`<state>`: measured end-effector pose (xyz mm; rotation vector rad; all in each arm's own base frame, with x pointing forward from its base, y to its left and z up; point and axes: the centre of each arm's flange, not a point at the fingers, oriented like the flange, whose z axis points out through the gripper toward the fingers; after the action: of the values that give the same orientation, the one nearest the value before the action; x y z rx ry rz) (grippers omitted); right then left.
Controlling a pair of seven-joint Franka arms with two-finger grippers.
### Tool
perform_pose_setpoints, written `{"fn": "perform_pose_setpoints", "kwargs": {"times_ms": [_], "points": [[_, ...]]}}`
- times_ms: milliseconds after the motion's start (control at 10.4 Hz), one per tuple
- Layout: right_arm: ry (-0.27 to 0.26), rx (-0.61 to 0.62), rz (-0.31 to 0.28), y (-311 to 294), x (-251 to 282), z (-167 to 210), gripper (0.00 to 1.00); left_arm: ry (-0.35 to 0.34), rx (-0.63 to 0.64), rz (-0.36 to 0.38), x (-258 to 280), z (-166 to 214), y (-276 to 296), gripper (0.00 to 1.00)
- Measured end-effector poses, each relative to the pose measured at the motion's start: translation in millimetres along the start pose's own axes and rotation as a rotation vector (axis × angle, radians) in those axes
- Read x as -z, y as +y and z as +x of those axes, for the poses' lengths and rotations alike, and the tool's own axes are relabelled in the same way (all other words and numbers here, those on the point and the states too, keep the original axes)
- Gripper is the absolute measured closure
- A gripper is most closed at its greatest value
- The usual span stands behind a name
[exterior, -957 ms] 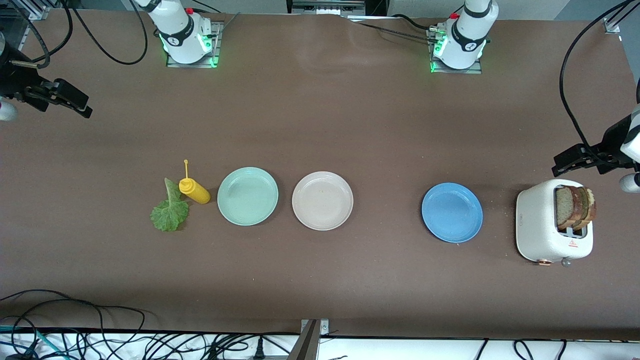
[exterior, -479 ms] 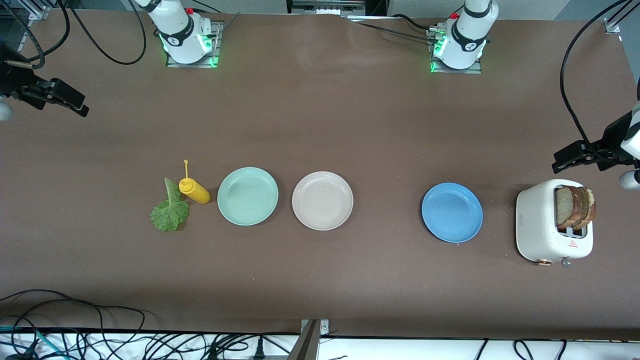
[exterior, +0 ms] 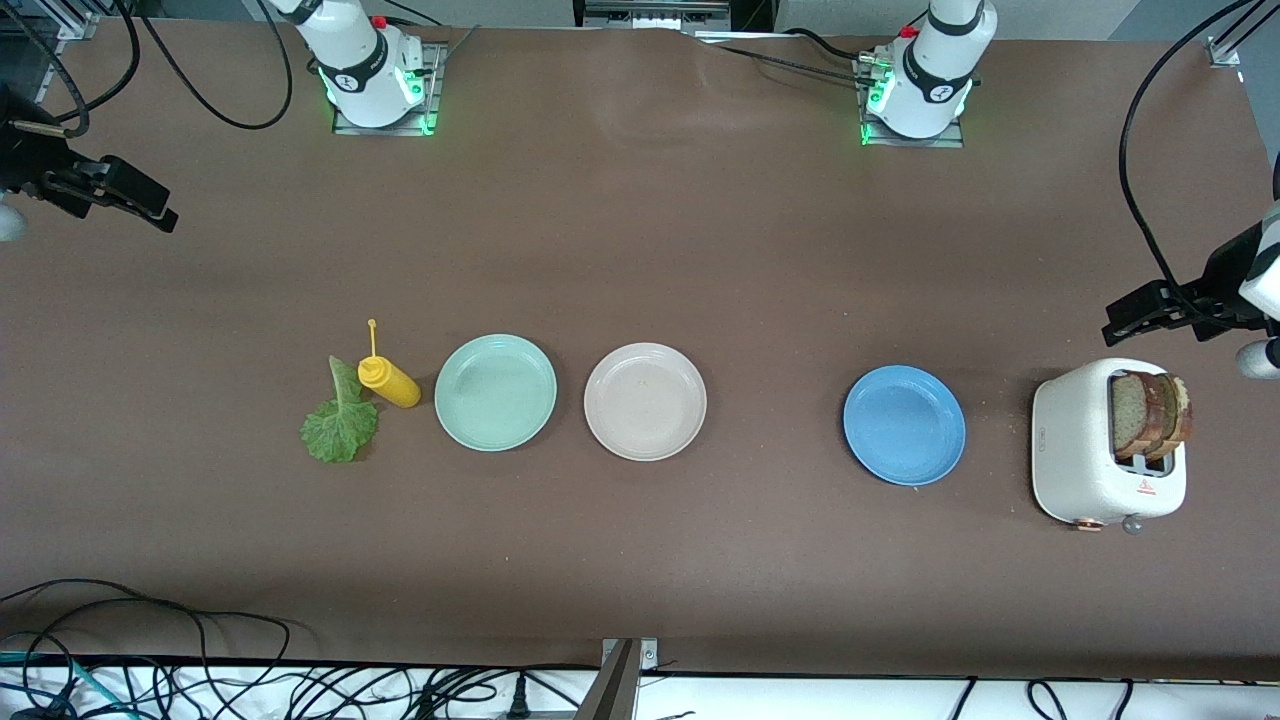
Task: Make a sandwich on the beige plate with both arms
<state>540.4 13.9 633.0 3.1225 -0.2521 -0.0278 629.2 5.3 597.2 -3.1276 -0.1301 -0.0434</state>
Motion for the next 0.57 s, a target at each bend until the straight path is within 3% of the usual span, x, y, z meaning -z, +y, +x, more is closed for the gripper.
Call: {"fn": "perform_pose_setpoints", "kwargs": {"times_ms": [574], "points": [[-0.002, 0.000, 0.000, 0.0, -0.2, -0.2, 0.00, -0.004, -0.001, 0.000, -1.7, 0.4, 0.4, 0.00]]}}
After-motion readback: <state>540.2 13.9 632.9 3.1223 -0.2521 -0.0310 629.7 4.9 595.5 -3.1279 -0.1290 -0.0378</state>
